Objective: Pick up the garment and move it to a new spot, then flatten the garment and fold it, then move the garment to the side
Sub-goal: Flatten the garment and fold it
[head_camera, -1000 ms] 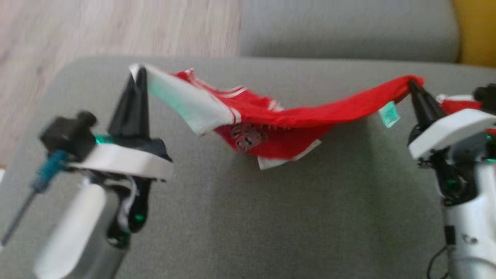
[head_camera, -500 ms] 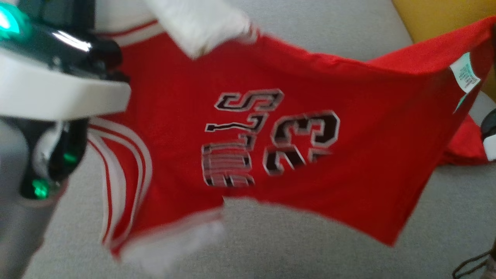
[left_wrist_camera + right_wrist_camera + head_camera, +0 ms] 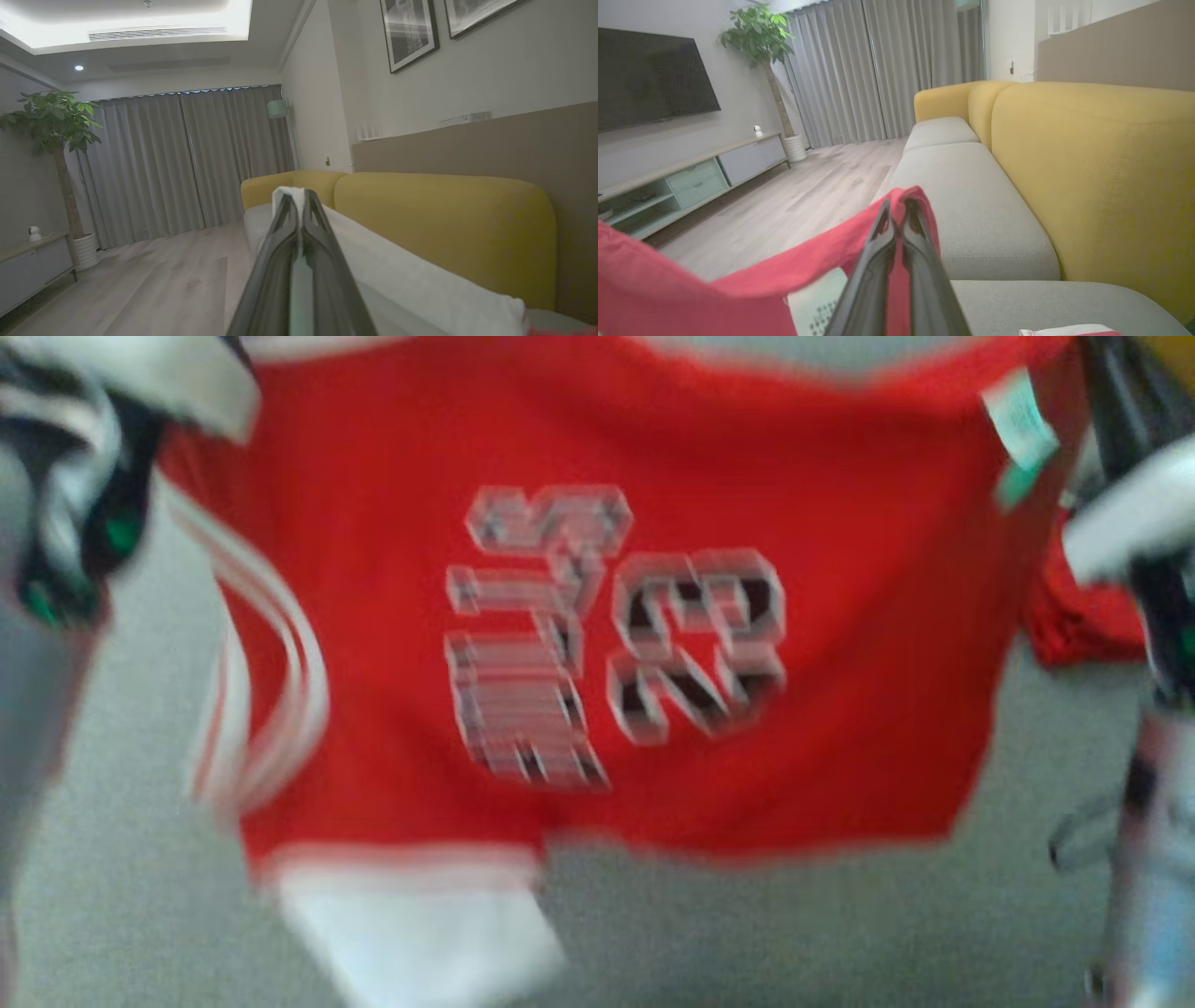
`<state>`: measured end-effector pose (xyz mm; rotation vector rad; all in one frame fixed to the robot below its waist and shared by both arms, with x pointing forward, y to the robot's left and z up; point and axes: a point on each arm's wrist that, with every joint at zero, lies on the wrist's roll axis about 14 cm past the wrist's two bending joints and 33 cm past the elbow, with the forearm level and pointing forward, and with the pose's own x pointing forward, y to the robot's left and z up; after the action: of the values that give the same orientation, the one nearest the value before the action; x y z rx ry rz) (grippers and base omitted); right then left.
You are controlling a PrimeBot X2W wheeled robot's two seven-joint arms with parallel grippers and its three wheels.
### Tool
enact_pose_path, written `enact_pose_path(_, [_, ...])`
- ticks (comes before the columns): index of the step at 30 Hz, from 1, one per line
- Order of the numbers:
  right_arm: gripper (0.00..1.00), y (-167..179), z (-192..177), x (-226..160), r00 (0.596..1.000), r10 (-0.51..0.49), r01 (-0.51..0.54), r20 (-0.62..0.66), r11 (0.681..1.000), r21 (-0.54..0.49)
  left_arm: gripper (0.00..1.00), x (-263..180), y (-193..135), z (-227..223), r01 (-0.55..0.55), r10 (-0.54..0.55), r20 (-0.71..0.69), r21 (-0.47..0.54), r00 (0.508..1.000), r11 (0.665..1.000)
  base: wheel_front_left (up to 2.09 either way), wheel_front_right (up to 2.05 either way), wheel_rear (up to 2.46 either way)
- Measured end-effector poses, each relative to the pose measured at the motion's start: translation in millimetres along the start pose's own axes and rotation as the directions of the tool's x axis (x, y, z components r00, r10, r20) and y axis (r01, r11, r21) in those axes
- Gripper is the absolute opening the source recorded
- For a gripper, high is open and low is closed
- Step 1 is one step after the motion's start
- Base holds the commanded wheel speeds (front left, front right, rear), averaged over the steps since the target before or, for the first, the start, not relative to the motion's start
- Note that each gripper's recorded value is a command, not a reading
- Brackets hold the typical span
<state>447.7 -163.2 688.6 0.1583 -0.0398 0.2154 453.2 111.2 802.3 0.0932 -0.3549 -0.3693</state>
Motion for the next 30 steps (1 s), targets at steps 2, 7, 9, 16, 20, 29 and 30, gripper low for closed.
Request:
enact_pose_path(2, [0.0,-4,-3,15,1.0,-0.01,0.01,-0.011,1.0,-0.009,0.0,12,8,-5,-0.012,0.012,-0.001,0.02,1.0,1.0,0.0,0.0,0.0])
enact_pose_path(7, [0.0,-20,-2,86,0.998,-0.06,0.06,-0.002,0.995,-0.084,0.0,68,34,-7,-0.069,0.057,0.095,0.135,0.994,0.988,0.0,0.0,0.0])
enact_pose_path(9, [0.0,-28,6,106,0.996,-0.085,0.087,0.025,0.989,-0.117,0.0,85,38,-5,-0.089,0.067,0.144,0.151,0.987,0.985,0.0,0.0,0.0])
enact_pose_path(16, [0.0,-53,14,157,0.983,-0.157,0.169,0.094,0.975,-0.147,0.0,121,42,-19,-0.093,0.056,0.209,0.173,0.976,0.981,0.0,0.0,0.0])
enact_pose_path(20, [0.0,-48,-65,188,0.991,-0.128,0.119,-0.036,0.975,-0.185,0.0,127,54,-104,-0.074,0.066,0.067,0.126,0.996,0.989,0.0,0.0,0.0])
enact_pose_path(29, [0.0,-59,-216,210,0.969,-0.112,0.07,-0.22,0.979,-0.19,0.0,98,35,-280,-0.059,0.047,-0.165,-0.066,0.985,0.996,0.0,0.0,0.0])
enact_pose_path(30, [0.0,-59,-233,207,0.964,-0.108,0.065,-0.241,0.981,-0.181,0.0,88,33,-298,-0.066,0.048,-0.194,-0.089,0.98,0.994,0.0,0.0,0.0])
